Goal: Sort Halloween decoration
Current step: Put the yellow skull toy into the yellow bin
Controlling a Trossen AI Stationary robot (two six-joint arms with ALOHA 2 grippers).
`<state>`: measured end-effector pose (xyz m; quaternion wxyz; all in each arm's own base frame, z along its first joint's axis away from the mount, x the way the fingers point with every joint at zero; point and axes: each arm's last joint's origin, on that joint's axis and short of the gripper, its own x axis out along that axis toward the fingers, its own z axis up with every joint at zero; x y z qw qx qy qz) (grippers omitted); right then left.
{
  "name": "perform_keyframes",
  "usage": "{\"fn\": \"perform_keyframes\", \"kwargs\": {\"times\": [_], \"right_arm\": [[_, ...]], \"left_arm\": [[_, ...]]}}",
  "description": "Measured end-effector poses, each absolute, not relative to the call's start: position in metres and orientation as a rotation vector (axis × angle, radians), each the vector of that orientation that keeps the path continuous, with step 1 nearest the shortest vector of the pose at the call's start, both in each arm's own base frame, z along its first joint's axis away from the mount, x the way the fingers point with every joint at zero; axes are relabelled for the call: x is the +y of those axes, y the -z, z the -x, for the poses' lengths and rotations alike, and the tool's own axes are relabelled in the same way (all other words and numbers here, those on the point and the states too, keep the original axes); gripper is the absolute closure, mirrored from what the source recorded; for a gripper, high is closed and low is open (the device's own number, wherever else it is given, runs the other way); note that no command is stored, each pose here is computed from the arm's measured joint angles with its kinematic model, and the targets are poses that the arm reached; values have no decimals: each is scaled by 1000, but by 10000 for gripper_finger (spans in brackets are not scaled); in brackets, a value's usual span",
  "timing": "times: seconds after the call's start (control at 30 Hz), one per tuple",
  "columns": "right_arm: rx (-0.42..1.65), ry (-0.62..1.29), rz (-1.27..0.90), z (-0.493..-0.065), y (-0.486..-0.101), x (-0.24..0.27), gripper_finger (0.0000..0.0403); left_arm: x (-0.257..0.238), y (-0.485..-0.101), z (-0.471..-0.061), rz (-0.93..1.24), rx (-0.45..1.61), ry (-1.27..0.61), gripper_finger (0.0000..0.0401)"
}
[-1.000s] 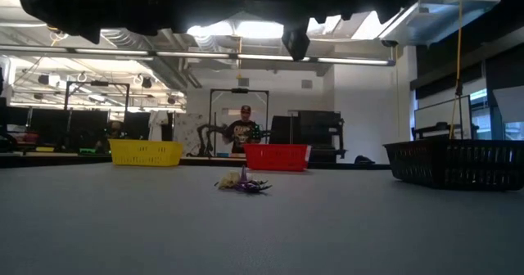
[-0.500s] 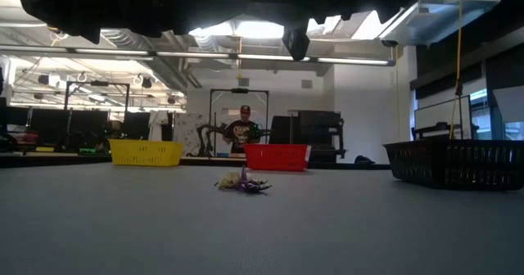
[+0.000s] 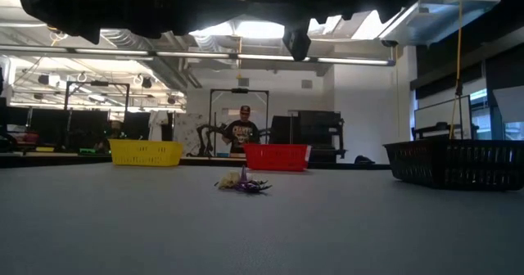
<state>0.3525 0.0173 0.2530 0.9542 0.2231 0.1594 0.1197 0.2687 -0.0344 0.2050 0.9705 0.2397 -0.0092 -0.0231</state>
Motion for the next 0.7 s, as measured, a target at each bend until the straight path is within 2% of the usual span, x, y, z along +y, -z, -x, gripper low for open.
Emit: {"fn": "perform_keyframes", "kwargs": {"times": [0.3, 0.57, 0.7], "right_arm": [[328, -233, -491, -352, -253, 17, 341], [326, -228, -490, -353, -253, 17, 258], [329, -236, -491, -352, -253, 17, 235]], "left_arm": [[-34, -205, -269, -483, -18, 45, 372], [-34, -205, -269, -480, -18, 34, 373], [-34, -205, -269, -479, -16, 19, 374]]}}
